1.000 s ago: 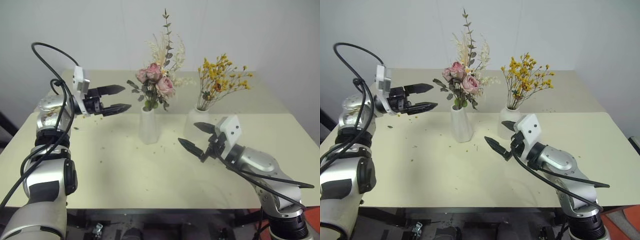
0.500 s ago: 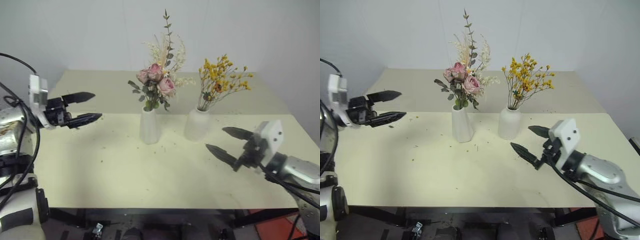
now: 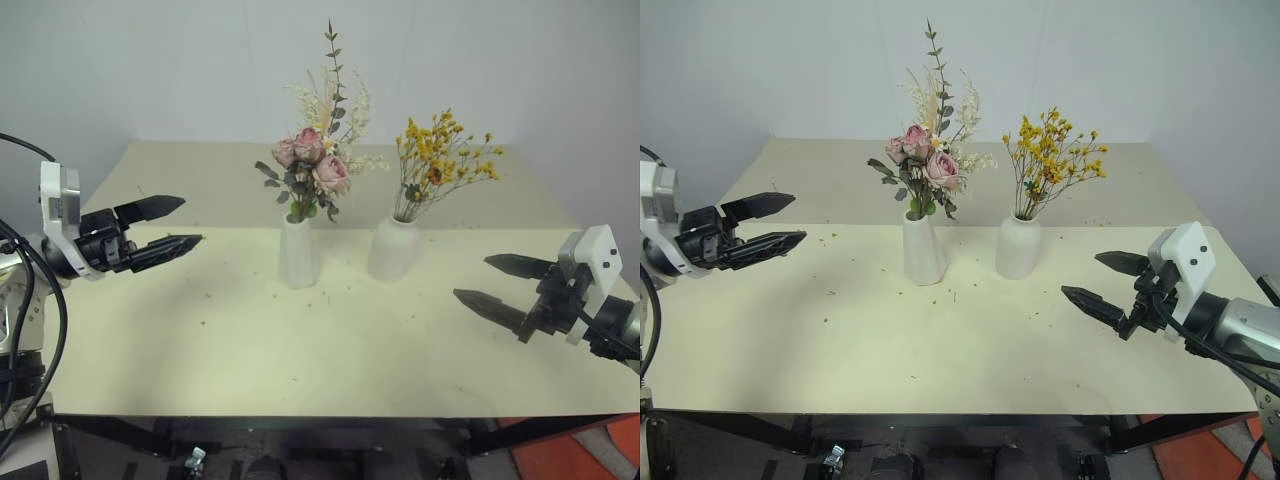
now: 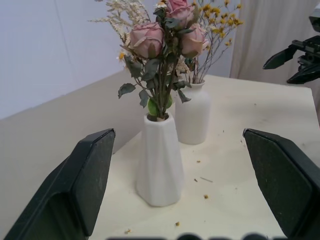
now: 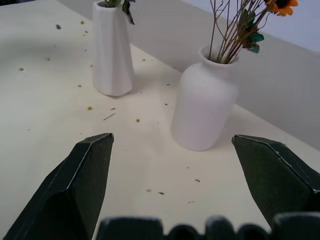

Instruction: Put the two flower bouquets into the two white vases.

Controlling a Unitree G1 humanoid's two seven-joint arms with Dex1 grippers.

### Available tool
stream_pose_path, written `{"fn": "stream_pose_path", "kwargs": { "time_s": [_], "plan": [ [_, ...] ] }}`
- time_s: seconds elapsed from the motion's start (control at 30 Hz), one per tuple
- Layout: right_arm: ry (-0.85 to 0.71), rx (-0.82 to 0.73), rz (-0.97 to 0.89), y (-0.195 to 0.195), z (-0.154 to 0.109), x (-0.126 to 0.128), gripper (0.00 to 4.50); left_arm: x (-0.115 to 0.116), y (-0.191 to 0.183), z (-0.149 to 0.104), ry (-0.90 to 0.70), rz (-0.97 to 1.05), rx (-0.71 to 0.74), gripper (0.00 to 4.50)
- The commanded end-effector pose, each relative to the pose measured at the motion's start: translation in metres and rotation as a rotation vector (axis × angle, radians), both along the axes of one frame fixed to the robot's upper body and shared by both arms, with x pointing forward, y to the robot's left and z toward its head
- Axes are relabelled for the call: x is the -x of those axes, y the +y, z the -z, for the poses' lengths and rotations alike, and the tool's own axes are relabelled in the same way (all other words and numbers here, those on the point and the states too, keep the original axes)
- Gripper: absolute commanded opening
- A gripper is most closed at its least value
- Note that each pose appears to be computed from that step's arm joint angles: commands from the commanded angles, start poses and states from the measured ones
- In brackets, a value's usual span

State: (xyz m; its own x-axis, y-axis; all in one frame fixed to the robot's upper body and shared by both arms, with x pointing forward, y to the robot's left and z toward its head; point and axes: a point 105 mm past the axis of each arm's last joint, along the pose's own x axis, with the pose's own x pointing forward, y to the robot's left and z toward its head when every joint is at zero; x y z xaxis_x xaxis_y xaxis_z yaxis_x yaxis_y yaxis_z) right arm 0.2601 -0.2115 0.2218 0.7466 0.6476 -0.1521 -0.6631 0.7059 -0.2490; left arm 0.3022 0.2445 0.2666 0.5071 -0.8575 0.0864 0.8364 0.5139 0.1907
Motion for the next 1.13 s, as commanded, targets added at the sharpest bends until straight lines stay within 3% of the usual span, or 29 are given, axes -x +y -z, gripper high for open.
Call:
{"fn": "stream_pose_path", "kwargs": {
  "time_s": [0.03, 0.37, 0.6, 1.13],
  "plan": [
    [-0.060, 0.034, 0.071, -0.013, -0.016, -0.002, 4.50, -0.004, -0.013, -0.004, -0.058, 0.015, 0.084, 4.48],
    [-0.031, 0.074, 0.138, -0.030, -0.007, 0.003, 4.50, -0.017, -0.034, 0.004, -0.070, 0.036, 0.139, 4.48],
    [-0.007, 0.075, 0.184, -0.037, 0.006, 0.002, 4.50, -0.011, -0.039, 0.000, -0.100, 0.052, 0.168, 4.48],
    [-0.015, 0.104, 0.201, -0.040, 0.007, 0.005, 4.50, -0.004, -0.032, -0.006, -0.089, 0.057, 0.158, 4.48]
  ]
}}
